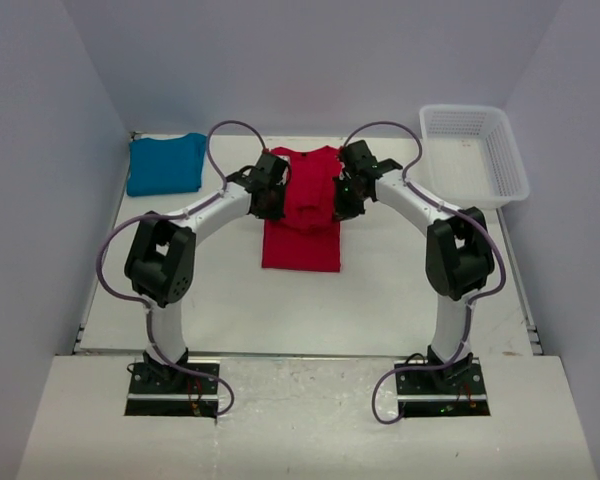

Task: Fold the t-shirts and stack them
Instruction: Fold the folded rectangular tshirt in 1/3 of the way, then grab one side of the 2/3 rectangular tshirt with both arms

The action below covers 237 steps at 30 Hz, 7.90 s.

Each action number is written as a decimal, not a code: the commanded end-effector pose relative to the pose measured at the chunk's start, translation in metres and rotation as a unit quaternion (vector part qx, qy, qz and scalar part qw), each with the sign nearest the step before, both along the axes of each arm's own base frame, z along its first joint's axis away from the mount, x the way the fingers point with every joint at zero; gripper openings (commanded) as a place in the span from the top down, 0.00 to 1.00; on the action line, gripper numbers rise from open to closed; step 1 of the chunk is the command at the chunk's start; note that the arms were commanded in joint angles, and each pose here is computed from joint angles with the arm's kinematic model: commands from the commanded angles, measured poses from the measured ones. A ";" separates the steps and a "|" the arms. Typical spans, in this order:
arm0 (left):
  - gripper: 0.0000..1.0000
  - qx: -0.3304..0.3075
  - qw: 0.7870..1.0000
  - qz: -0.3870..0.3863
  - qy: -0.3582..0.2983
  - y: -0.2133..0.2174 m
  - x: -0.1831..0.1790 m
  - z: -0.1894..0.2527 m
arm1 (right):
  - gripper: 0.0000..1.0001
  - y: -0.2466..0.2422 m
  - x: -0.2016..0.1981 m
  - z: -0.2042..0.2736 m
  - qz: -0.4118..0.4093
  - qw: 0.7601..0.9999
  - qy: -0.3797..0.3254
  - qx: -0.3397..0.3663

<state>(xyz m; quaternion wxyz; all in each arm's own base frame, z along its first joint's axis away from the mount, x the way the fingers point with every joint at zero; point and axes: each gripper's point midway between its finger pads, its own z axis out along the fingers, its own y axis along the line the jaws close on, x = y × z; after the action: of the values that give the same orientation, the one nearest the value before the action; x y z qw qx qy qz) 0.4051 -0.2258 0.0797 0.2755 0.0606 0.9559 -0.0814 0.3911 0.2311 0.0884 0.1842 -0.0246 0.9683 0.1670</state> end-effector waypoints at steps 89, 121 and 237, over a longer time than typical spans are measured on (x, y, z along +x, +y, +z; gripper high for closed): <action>1.00 -0.139 0.980 -0.080 -0.118 -0.011 0.109 0.003 | 1.00 0.026 -0.060 -0.077 0.030 0.990 0.121 0.070; 1.00 -0.146 0.984 -0.032 -0.094 0.050 0.150 -0.023 | 1.00 0.015 -0.083 -0.101 0.018 0.989 0.141 0.038; 0.82 -0.222 0.971 0.087 0.026 0.053 -0.060 -0.061 | 1.00 0.016 -0.076 -0.091 -0.003 0.994 0.094 0.062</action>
<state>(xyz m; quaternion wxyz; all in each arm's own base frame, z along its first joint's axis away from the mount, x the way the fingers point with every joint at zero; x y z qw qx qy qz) 0.3457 -0.1696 0.0227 0.2647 -0.0900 0.9230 -0.2643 0.3178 0.2542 0.0128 0.1006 0.0060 0.9639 0.2466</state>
